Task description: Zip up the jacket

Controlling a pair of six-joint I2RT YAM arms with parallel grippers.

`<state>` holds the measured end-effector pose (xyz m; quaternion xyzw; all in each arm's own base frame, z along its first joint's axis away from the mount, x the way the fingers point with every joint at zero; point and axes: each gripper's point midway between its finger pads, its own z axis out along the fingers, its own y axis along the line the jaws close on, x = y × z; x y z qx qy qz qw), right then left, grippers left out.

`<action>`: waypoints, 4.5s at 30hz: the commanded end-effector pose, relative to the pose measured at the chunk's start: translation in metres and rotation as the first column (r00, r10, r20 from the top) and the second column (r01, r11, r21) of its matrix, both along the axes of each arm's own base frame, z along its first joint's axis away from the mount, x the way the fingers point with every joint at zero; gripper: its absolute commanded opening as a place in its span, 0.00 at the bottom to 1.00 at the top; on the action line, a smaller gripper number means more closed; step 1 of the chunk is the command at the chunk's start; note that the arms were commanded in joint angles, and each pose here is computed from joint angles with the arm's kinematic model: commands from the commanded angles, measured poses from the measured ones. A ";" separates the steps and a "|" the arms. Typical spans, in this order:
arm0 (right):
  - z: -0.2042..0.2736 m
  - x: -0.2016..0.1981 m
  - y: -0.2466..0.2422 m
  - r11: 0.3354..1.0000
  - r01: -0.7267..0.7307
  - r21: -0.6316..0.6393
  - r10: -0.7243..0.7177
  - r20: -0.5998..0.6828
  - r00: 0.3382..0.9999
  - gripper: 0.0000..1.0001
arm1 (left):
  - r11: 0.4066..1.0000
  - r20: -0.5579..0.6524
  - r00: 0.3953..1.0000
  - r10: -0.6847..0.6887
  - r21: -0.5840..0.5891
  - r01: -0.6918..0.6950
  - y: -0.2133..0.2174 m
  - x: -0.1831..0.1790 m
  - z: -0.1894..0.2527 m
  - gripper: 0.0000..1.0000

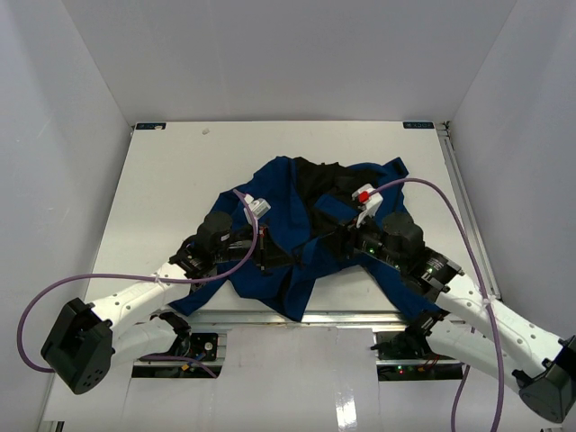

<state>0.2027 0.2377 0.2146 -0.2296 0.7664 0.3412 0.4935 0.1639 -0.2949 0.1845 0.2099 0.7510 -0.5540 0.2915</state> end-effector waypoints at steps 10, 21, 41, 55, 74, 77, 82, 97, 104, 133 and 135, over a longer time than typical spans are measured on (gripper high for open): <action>0.016 -0.055 0.018 0.921 0.073 -0.383 0.149 0.519 0.841 0.60 | 0.998 -0.011 1.000 -0.029 -0.053 0.028 -0.003 -0.004 0.015 0.00; 0.003 -0.082 0.020 0.850 0.137 -0.509 0.331 0.717 0.613 0.55 | 0.997 -0.034 0.999 -0.040 -0.065 0.038 -0.003 -0.008 0.017 0.00; 0.008 -0.096 0.059 0.836 0.138 -0.531 0.452 0.810 0.373 0.52 | 0.994 -0.027 0.998 -0.057 -0.098 0.054 -0.001 -0.015 0.024 0.00; 0.006 -0.089 0.070 0.825 0.182 -0.535 0.456 0.820 0.346 0.52 | 0.994 -0.033 0.998 -0.059 -0.095 0.055 -0.001 -0.015 0.021 0.00; 0.015 -0.085 0.070 0.840 0.201 -0.504 0.420 0.839 0.347 0.30 | 0.993 -0.033 0.997 -0.069 -0.096 0.065 -0.002 -0.016 0.020 0.00; 0.014 -0.084 0.069 0.839 0.207 -0.504 0.417 0.838 0.353 0.26 | 0.993 -0.030 0.997 -0.071 -0.098 0.067 -0.001 -0.017 0.020 0.00; 0.013 -0.079 0.066 0.831 0.228 -0.508 0.410 0.835 0.367 0.26 | 0.992 -0.029 0.997 -0.073 -0.102 0.069 -0.001 -0.018 0.022 0.00; -0.007 -0.080 0.065 0.804 0.212 -0.555 0.446 0.800 0.403 0.41 | 0.993 -0.026 0.997 -0.069 -0.096 0.066 0.000 -0.018 0.024 0.00; 0.000 -0.077 0.063 0.801 0.252 -0.543 0.435 0.818 0.377 0.38 | 0.993 -0.024 0.997 -0.070 -0.097 0.067 0.000 -0.018 0.024 0.00; 0.024 -0.061 0.067 0.800 0.331 -0.501 0.365 0.843 0.395 0.08 | 0.992 -0.020 0.997 -0.081 -0.101 0.078 0.001 -0.022 0.024 0.00; 0.031 -0.055 0.069 0.802 0.339 -0.492 0.344 0.844 0.411 0.08 | 0.992 -0.023 0.996 -0.081 -0.100 0.078 0.001 -0.022 0.023 0.00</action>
